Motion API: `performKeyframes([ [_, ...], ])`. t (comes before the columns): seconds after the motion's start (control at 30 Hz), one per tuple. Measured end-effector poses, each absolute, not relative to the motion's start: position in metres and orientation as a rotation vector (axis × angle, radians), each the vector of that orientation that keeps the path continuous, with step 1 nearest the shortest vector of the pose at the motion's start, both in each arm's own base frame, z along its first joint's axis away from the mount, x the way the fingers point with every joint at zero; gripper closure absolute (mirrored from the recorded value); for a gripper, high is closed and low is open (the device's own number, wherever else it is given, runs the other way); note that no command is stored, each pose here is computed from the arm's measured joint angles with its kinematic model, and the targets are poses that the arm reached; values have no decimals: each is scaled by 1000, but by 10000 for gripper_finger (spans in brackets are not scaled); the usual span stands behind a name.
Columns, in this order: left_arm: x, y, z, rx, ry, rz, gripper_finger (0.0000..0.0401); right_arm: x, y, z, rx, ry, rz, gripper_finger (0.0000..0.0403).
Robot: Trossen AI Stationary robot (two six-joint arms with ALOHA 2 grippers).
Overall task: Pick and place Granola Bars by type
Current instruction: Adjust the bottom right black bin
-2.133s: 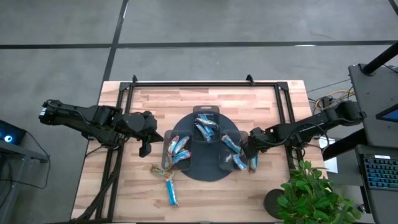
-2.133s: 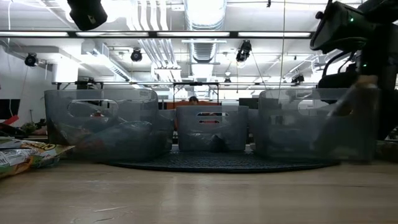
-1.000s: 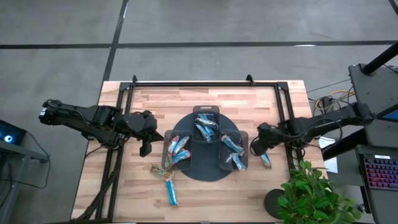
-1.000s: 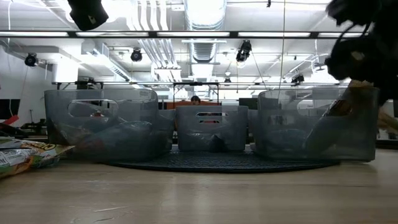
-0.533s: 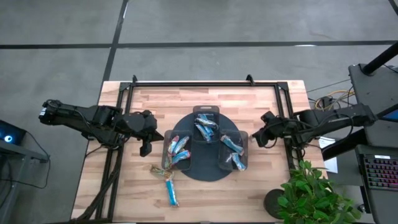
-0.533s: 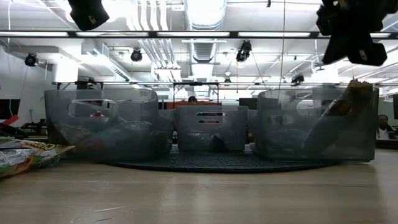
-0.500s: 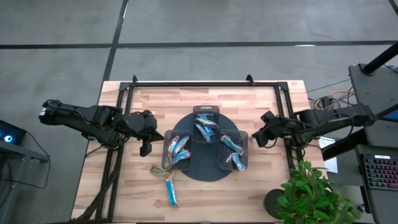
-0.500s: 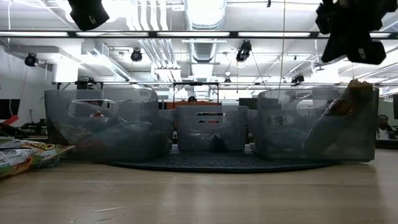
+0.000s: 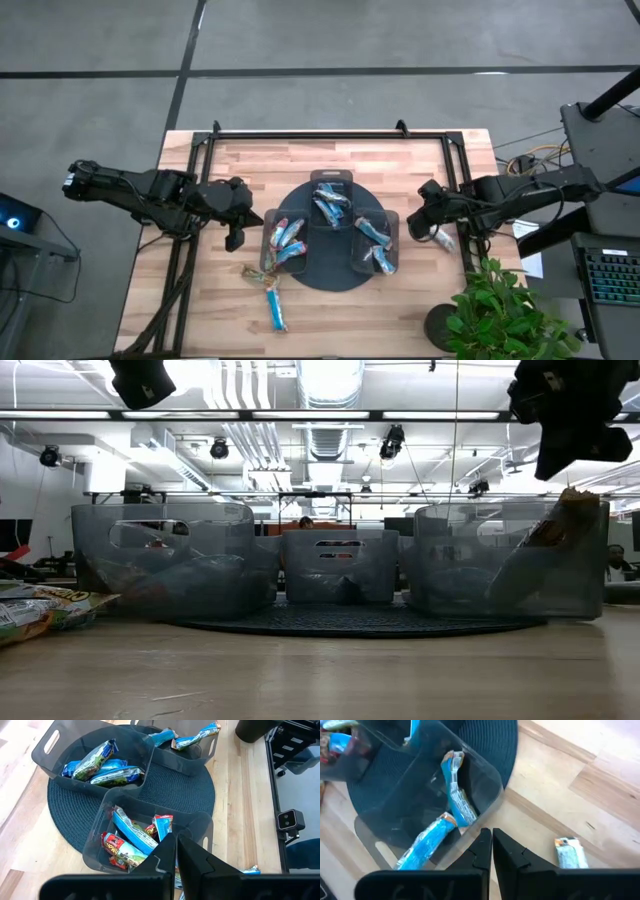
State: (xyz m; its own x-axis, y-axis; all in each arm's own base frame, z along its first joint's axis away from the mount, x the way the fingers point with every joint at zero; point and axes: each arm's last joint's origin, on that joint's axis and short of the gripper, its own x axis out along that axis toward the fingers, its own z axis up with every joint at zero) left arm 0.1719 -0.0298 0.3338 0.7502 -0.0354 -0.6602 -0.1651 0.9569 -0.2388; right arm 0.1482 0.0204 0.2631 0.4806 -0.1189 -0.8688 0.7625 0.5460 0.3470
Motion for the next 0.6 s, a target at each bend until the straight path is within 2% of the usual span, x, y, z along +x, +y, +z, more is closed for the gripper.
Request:
performKeyframes([
  [0.2, 172, -30, 334, -293, 722, 72, 401, 151, 22, 259, 783, 976, -586, 394],
  [0.33, 172, -30, 334, -293, 721, 73, 401, 149, 25, 257, 738, 1089, -485, 386],
  [0.47, 172, -30, 334, -292, 721, 72, 401, 139, 26, 258, 706, 1247, -432, 346],
  [0.6, 172, -30, 334, -289, 720, 79, 401, 130, 24, 262, 648, 1330, -439, 287],
])
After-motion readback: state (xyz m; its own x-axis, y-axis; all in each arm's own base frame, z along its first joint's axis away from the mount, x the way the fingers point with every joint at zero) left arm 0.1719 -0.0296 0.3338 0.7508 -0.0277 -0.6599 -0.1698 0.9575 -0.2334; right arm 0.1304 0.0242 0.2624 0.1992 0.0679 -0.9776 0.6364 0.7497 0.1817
